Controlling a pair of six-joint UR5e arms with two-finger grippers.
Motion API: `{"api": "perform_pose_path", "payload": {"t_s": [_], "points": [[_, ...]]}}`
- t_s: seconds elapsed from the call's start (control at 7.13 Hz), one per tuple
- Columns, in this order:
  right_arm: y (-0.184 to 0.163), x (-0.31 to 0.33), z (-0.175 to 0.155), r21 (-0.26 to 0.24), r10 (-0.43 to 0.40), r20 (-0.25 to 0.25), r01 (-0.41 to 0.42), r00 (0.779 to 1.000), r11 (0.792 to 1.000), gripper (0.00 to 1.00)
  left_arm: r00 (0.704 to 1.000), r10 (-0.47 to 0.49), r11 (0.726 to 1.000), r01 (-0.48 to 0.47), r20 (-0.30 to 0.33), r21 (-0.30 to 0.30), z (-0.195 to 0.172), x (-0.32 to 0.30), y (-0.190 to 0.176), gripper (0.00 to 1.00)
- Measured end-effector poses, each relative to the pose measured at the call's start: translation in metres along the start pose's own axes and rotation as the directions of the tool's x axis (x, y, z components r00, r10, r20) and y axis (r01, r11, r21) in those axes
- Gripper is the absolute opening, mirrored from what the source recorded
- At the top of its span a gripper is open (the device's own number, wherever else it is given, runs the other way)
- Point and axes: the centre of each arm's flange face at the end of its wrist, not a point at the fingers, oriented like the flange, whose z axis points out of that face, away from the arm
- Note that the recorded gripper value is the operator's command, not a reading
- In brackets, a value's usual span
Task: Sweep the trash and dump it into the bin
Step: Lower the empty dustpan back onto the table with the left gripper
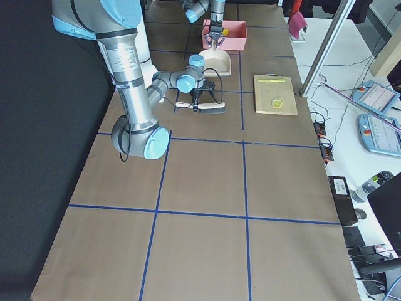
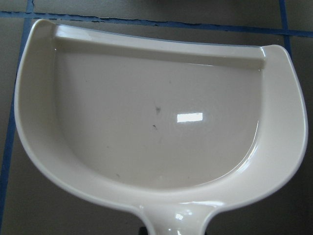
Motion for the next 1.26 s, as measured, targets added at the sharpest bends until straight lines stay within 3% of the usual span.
{"api": "perform_pose_path", "payload": {"t_s": [0.42,0.84,0.98,1.12,1.26], "points": [[0.000,0.000,-0.001,0.001,0.007,0.001,-0.007,1.000,1.000,0.00,1.000,-0.009,1.000,0.009,0.013,0.000,0.052,0.019,-0.014,0.23],[0.000,0.000,-0.001,0.001,0.013,0.002,-0.013,1.000,1.000,0.00,1.000,0.000,1.000,0.000,-0.005,-0.008,0.073,0.027,-0.025,0.36],[0.001,0.000,-0.001,0.001,0.014,0.002,-0.014,1.000,1.000,0.00,1.000,0.001,1.000,-0.001,-0.007,-0.009,0.076,0.026,-0.027,0.72],[0.001,0.000,-0.002,0.001,0.014,0.003,-0.014,1.000,1.000,0.00,1.000,0.003,1.000,-0.003,-0.007,-0.008,0.076,0.025,-0.029,1.00],[0.001,0.000,-0.002,0.001,0.014,0.003,-0.014,1.000,1.000,0.00,1.000,0.005,1.000,-0.005,-0.006,-0.006,0.076,0.025,-0.030,1.00]]}}
